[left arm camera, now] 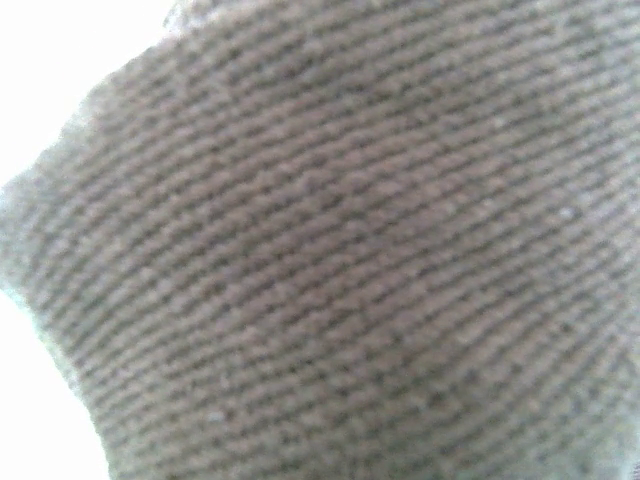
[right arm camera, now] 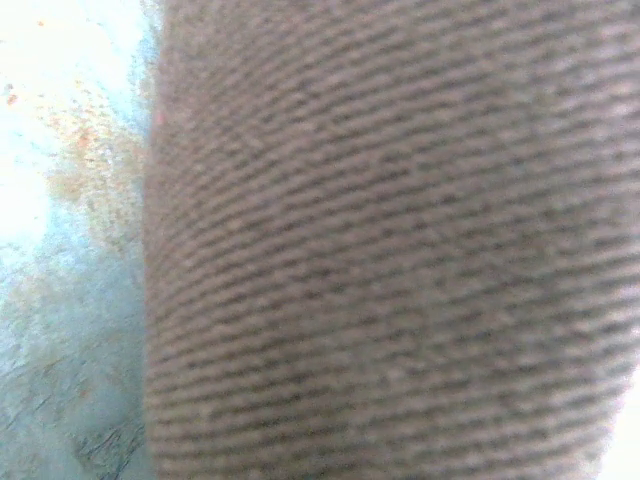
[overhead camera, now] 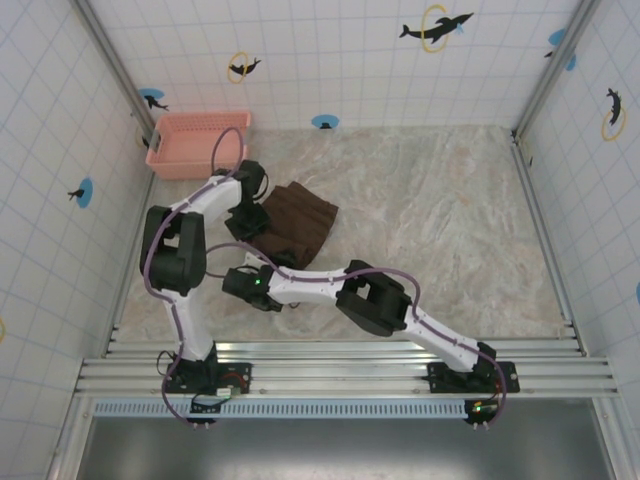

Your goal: Roll up the long pants

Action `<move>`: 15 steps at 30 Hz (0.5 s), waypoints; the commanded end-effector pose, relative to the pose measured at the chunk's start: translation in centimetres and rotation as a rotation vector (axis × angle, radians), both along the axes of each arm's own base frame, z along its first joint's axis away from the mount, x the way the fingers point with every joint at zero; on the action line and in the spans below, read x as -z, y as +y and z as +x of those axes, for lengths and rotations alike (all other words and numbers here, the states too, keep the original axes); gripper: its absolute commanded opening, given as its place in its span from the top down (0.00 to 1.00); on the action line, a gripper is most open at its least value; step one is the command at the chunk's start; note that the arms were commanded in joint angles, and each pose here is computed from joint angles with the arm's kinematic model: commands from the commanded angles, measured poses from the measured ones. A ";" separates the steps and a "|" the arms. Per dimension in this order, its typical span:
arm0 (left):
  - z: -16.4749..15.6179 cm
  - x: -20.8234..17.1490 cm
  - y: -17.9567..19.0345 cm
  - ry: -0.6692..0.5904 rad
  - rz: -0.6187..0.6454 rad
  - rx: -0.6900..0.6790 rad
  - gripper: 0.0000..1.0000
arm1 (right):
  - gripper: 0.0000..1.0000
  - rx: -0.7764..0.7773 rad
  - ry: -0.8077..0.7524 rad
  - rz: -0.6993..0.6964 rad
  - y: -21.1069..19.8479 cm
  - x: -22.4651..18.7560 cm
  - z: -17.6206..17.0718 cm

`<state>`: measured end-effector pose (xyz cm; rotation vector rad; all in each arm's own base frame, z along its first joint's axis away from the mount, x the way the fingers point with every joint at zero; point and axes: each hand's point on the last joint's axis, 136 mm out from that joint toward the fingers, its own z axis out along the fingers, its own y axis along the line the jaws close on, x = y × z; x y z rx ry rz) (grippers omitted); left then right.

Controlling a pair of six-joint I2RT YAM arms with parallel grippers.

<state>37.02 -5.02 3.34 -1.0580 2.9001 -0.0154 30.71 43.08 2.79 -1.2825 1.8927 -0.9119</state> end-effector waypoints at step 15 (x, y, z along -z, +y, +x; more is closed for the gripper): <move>-1.3 -10.7 5.5 -0.617 -0.143 0.064 0.03 | 1.00 0.000 0.692 0.183 -4.5 5.7 -3.7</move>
